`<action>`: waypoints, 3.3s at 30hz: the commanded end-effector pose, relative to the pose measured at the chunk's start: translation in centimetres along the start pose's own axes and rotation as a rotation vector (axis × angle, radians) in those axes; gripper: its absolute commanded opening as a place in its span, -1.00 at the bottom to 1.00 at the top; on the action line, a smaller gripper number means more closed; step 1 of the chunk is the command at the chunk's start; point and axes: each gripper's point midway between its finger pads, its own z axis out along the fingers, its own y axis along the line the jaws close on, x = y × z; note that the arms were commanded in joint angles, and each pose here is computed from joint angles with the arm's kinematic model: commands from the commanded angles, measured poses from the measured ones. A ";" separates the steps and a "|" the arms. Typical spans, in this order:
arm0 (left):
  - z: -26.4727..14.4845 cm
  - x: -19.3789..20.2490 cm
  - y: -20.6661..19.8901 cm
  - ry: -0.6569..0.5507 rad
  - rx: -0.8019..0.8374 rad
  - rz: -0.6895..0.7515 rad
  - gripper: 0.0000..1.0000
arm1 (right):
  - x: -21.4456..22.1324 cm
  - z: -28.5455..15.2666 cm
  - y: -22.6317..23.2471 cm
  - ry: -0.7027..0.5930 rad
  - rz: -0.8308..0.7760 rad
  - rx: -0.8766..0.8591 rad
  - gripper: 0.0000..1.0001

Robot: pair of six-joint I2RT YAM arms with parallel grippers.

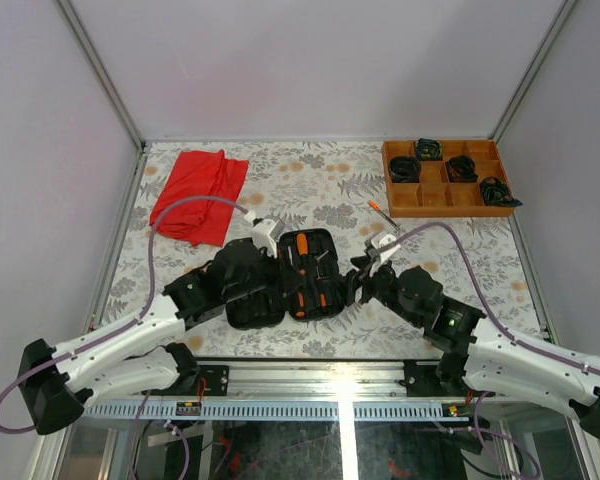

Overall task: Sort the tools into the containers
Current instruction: Pick up the screwdriver from the center of the board, then place the screwdriver in the storage box.

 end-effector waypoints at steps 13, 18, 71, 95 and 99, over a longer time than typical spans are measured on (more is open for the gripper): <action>-3.9 -5.5 1.9 -0.316 -0.124 -0.071 -1.00 | -2.6 2.8 1.1 0.024 0.678 0.162 0.40; -4.5 -5.7 1.8 -0.350 -0.109 -0.082 -1.00 | -4.2 3.8 1.8 -0.045 0.831 0.133 0.41; -3.1 -3.6 -0.5 -0.259 0.047 -0.054 -0.32 | -6.0 8.9 3.9 -0.133 1.160 0.049 -0.99; -0.9 -0.1 6.1 -0.146 -0.247 -0.181 0.24 | 4.6 5.1 -2.8 0.437 0.448 0.306 -1.00; -0.5 0.6 7.1 -0.117 -0.291 -0.184 0.19 | 5.9 5.7 -2.9 0.490 0.465 0.288 -1.00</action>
